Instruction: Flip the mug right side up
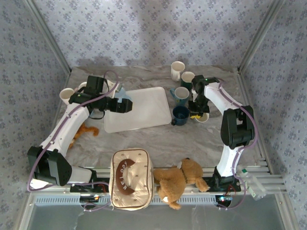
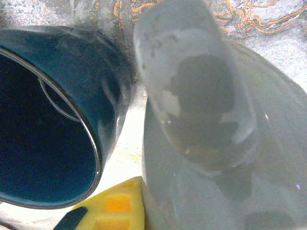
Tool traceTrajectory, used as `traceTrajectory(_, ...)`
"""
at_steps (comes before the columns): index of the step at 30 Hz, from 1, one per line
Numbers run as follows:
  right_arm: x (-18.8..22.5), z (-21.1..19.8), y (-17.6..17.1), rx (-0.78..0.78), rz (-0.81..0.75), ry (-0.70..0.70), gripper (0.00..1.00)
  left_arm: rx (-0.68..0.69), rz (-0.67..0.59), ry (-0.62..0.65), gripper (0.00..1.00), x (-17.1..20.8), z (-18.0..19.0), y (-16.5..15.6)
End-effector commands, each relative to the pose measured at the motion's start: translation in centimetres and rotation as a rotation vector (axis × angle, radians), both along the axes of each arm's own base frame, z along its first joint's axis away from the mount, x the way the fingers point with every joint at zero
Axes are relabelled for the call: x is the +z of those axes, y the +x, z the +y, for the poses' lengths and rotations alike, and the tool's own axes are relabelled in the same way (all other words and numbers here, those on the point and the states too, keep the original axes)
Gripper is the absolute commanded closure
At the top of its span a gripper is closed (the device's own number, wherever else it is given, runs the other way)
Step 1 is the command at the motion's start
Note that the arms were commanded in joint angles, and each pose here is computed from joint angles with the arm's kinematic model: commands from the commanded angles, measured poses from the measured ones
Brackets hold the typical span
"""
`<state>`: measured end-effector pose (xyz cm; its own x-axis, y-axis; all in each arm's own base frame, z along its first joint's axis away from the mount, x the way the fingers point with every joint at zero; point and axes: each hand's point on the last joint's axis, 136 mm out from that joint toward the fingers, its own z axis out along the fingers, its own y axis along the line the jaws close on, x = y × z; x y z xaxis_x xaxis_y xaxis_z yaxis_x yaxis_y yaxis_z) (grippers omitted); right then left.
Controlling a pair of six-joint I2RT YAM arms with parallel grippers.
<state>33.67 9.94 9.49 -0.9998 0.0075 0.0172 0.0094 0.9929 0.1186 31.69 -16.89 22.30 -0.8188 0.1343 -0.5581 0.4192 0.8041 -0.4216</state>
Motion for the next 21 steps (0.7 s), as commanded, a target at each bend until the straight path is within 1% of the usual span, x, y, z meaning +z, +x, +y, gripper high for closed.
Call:
traceTrajectory(1,0.0,0.4,1.2,0.018,-0.026,0.005,0.85,-0.015,-0.044,-0.001,0.04,1.8,-0.1,-0.3)
traceTrajectory(7,0.7,0.5,1.6,0.026,-0.046,-0.001,0.81,-0.015,-0.039,0.000,0.04,1.9,-0.1,-0.3)
traceTrajectory(13,1.7,0.7,2.0,0.031,-0.070,-0.010,0.75,-0.013,-0.041,0.007,0.03,1.9,0.1,-0.4)
traceTrajectory(21,3.1,0.7,2.2,0.034,-0.099,-0.014,0.73,-0.008,-0.039,0.013,0.03,1.8,0.2,-0.4)
